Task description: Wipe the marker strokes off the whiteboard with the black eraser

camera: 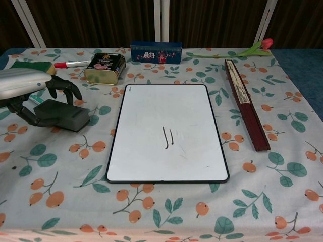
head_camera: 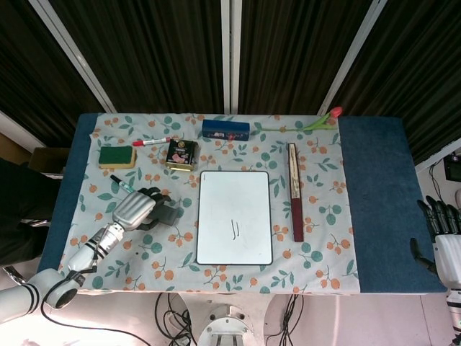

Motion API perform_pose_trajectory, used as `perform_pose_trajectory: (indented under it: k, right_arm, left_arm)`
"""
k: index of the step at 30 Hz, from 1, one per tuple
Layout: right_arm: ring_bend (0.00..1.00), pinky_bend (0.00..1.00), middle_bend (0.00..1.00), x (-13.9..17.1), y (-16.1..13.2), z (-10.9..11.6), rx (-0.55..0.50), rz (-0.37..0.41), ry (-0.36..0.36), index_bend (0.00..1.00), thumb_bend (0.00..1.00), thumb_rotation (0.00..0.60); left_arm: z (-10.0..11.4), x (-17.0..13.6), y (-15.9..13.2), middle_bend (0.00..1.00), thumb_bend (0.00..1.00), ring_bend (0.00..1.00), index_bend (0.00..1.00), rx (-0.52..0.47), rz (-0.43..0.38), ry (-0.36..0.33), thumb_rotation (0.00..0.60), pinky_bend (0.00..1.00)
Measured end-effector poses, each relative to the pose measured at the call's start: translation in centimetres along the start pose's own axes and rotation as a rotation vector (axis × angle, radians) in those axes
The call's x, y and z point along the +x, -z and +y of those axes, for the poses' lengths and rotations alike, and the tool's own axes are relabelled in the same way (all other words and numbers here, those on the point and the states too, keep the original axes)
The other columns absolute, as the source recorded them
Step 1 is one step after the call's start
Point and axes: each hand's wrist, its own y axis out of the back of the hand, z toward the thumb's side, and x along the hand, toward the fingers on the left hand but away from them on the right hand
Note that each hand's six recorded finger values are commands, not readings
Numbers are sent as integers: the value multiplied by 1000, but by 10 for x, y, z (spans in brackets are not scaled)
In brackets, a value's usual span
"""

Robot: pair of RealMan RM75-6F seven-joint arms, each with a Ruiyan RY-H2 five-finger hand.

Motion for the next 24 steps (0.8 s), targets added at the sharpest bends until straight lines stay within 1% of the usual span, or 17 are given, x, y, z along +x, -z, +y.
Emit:
perform_pose_trajectory:
  k: [4,6,9,13,18,24]
  right_arm:
    - [0,0,0,0,0,-1,0,-1,-4,0,377,600]
    - [0,0,0,0,0,-1,-1,-1,-4,0,377,600]
    - [0,0,0,0,1,-1,0,-1,-4,0,377,600]
    - [0,0,0,0,1,-1,1,-1,-5,0,377,600]
    - [0,0,0,0,1,-3,0,0,-9,0,377,600]
    - [0,0,0,-1,1,-2,1,-1,-6,0,378,600]
  left_arm:
    - [-3,1,-2,345,314,219,294,5,-5,9,600,324]
    - [-3,1,-4,363,313,244,315,4,-6,8,600,343]
    - [-2,2,-4,409,314,287,364,0,-5,1,600,381]
    - [-3,2,-4,491,342,359,450,-5,-3,-2,600,439]
    - [-2,2,-3,549,352,415,510,-13,6,-22,600,472]
    - [3,3,-6,574,353,437,539,-34,14,-60,600,476]
